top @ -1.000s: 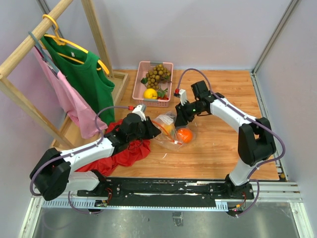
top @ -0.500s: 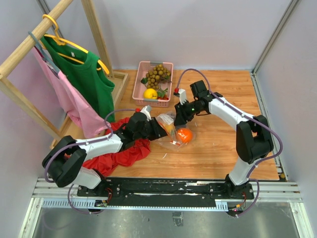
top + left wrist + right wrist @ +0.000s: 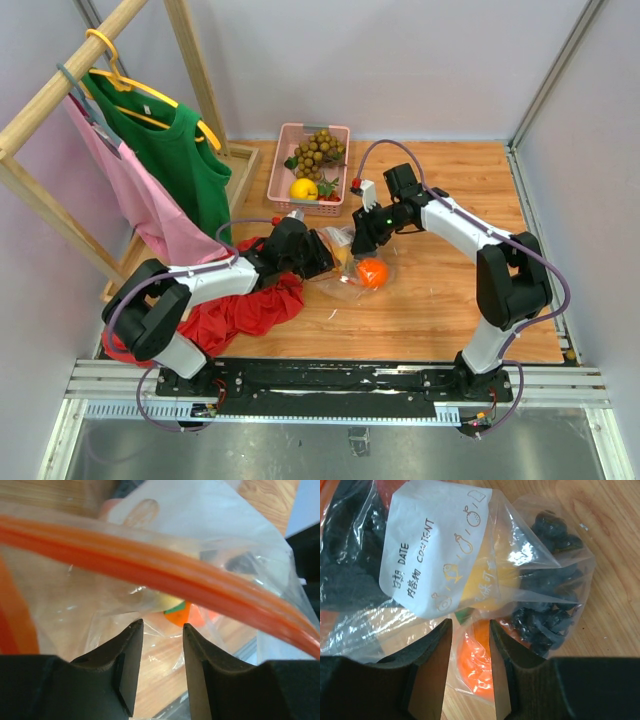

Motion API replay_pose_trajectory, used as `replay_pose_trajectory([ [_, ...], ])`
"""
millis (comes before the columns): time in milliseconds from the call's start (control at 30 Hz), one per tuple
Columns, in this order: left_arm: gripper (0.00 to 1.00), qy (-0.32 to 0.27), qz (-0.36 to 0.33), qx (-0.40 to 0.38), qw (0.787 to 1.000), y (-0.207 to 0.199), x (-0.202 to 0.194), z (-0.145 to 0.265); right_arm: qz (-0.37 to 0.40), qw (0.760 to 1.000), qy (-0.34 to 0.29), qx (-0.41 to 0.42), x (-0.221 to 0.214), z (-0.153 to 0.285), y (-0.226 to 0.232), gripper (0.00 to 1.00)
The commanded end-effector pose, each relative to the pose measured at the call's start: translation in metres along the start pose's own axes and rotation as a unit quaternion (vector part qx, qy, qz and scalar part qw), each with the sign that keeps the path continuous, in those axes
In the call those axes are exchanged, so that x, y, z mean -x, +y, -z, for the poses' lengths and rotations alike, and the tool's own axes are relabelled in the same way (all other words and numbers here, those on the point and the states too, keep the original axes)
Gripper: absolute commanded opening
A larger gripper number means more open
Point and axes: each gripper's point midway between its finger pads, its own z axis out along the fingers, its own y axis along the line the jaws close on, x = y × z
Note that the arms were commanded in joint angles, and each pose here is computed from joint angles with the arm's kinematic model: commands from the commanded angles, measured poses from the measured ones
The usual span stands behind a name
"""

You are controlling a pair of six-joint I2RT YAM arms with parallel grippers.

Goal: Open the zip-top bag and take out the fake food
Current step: Pick up the fake fruit from the zipper food storage bag.

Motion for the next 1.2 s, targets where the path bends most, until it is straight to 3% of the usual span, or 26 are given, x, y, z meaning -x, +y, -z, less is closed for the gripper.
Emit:
replay_pose_trajectory([
  [0,0.46,-0.027,0.016,0.044,0.999,0.017,0.016,-0.003,-0.002,1.000,0.005,-0.002,-0.005,-0.002,0.002,0.37],
  [233,0.60,-0.045,0.022,0.036,0.998,0.014,0.035,-0.009,-0.005,1.000,0.007,0.002,-0.007,-0.004,0.003,0.37],
  [600,0.70,-0.034,0.009,0.031,0.999,0.010,0.045,-0.020,0.013,0.999,-0.029,-0.003,0.019,0.016,0.002,0.37],
  [967,0.71,-0.021,-0.017,0.025,0.999,0.010,0.046,-0.022,-0.018,0.998,-0.060,-0.003,0.069,0.020,-0.046,0.37],
  [1167,0.72,-0.022,-0.021,0.020,0.999,0.003,0.048,-0.012,-0.042,0.998,-0.039,0.004,0.063,0.003,-0.055,0.34],
])
